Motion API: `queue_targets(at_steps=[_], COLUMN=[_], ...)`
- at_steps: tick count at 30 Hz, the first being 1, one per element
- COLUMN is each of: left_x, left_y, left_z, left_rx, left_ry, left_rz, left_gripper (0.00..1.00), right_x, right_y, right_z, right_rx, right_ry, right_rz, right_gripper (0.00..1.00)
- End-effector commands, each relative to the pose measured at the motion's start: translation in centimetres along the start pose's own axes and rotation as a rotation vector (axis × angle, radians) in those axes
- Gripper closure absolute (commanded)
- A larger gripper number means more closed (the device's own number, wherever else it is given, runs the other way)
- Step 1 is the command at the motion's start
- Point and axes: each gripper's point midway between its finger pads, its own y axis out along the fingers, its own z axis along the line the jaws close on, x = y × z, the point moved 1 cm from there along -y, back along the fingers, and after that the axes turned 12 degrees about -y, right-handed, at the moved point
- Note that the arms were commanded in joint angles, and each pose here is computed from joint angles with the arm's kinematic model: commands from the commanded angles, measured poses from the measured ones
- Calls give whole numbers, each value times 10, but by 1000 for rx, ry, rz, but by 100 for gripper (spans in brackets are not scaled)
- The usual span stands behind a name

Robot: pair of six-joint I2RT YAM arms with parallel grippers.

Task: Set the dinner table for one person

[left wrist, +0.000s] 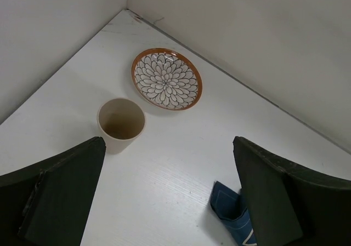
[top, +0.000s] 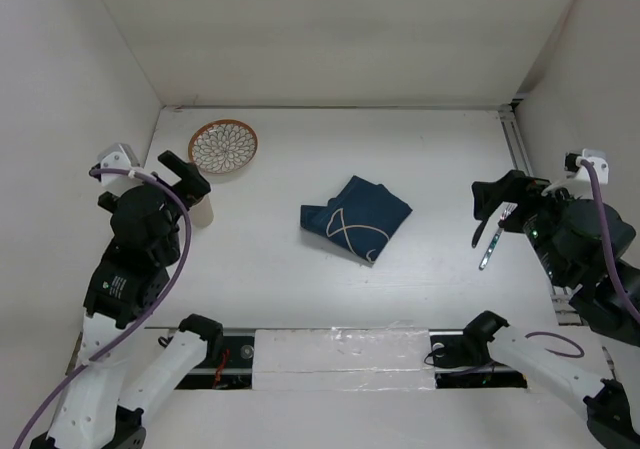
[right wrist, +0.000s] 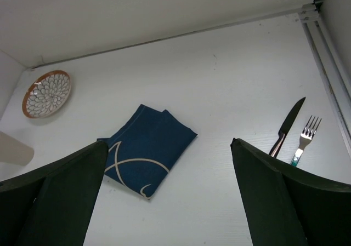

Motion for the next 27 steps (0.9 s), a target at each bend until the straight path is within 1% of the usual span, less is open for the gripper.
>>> queue_targets(at_steps=[1,3,6,8,9,10,11,12,13,14,15,16,17,18,20,21,22,24,25,26,27], left_x=[-1,-5,-22,-36,-52,-56,-67,-75,-83,-91,-95,-95,-96,-98,-101,-103,-104,-107,-107,-108,-108], left_y=[-1,-2,4,6,13,15,21,24,27,29,31,31,30,29,30,28,27,27,28,26,26], left_z=[-2,-3,-8,-13,-11,-14,-14,-14,-11,-10,-10,-10,-11,-13,-18,-20,-21,-21,-21,-23,-26], left_rx=[-22,-38,-77,-120,-116,-133,-130,-132,-127,-121,-120,-120,-130,-144,-175,-194,-203,-211,-212,-222,-237], left_ry=[-8,-7,-2,10,26,20,35,41,53,63,80,80,88,88,91,89,99,99,108,107,102], left_rz=[0,16,60,103,137,139,172,188,210,230,245,245,253,265,272,290,295,303,302,311,311], left_gripper=[0,0,0,0,0,0,0,0,0,0,0,0,0,0,0,0,0,0,0,0,0], right_x=[20,24,24,12,4,-19,-26,-38,-48,-73,-84,-96,-121,-123,-140,-157,-160,-178,-179,-184,-191], right_y=[-10,-11,-4,21,33,61,77,91,106,132,145,155,176,189,208,223,230,245,253,252,257], right_z=[-3,-1,9,31,40,50,57,63,59,63,64,72,63,65,64,64,64,72,75,89,87], right_rx=[11,28,62,103,113,92,96,94,59,50,59,121,98,113,135,146,154,248,298,414,446], right_ry=[54,62,71,42,28,-15,-23,-16,7,5,24,40,60,86,103,74,68,49,18,21,28], right_rz=[-71,-96,-110,-76,-50,34,59,108,153,212,237,272,338,330,375,412,425,459,440,450,463], right_gripper=[0,0,0,0,0,0,0,0,0,0,0,0,0,0,0,0,0,0,0,0,0])
